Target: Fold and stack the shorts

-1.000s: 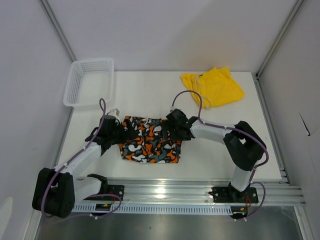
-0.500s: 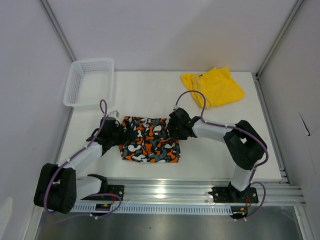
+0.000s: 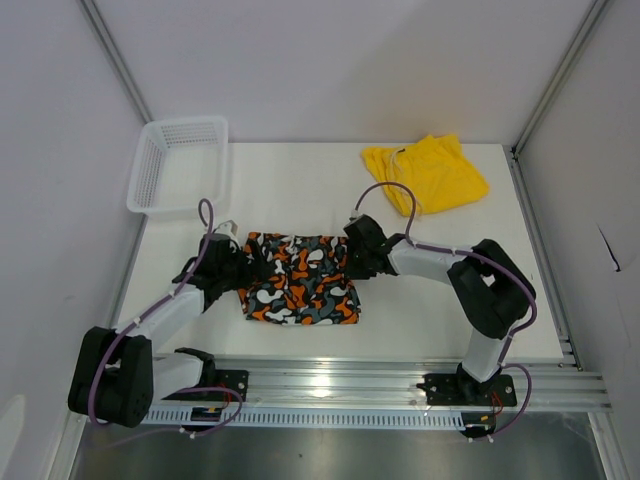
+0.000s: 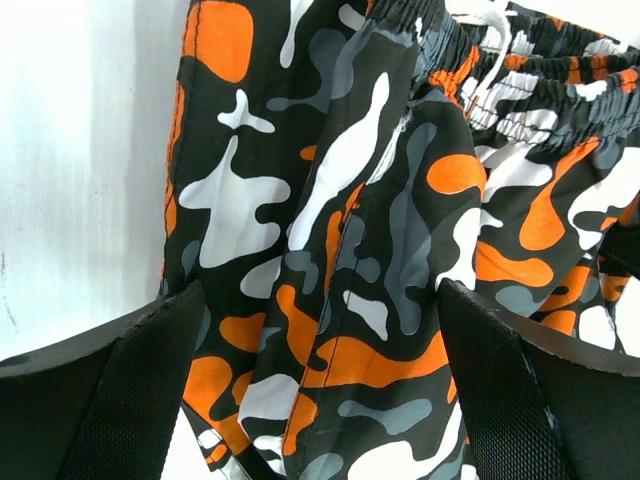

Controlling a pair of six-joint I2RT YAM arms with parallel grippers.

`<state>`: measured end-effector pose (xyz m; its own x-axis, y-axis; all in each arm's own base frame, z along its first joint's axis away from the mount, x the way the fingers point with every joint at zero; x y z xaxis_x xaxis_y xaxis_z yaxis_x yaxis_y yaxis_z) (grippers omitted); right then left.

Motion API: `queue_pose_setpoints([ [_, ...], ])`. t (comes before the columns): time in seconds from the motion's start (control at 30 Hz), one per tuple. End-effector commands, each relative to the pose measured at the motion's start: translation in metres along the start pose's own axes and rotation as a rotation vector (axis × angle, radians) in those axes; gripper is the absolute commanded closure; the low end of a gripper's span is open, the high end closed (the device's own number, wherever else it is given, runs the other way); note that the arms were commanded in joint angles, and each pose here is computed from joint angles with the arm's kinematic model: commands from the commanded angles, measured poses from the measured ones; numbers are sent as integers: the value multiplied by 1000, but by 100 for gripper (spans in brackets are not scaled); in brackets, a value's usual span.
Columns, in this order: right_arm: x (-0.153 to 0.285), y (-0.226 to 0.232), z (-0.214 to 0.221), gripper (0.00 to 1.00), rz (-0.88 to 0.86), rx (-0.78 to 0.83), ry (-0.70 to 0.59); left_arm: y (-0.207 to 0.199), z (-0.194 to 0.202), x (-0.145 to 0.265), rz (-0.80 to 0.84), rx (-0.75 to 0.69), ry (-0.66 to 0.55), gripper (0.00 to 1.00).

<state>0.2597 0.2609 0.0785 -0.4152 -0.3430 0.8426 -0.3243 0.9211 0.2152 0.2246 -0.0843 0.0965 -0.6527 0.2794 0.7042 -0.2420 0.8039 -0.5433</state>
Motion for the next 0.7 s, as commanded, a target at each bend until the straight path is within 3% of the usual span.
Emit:
queue_pose_setpoints([
  [0.0,-2,-9,11,62,4,12,31,3,-7,1,8,-12,-50,1],
  [0.07,0,-8,10,43,-34,7,26,5,-7,2,12,-4,-55,1],
  [0.17,4,-8,8,26,-85,-3,0,5,-8,4,32,2,-67,1],
  [0.33,14,-5,4,8,-227,-27,-60,5,-7,5,46,10,-63,1],
  [0.67,12,-22,11,5,-370,-116,-81,9,-7,3,38,28,-54,1],
])
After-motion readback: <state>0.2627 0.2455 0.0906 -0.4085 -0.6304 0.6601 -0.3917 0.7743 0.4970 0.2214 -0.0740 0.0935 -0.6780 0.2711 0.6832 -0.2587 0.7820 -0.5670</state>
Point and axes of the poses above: each gripper's point midway between its finger pads, its own x axis back along the fingers, its own y axis along the line the jaws close on, z = x × y, the point moved 7 cm from there along x, back along the fingers, and after that the axes turned 13 degrees about x, right-handed, at the moved point
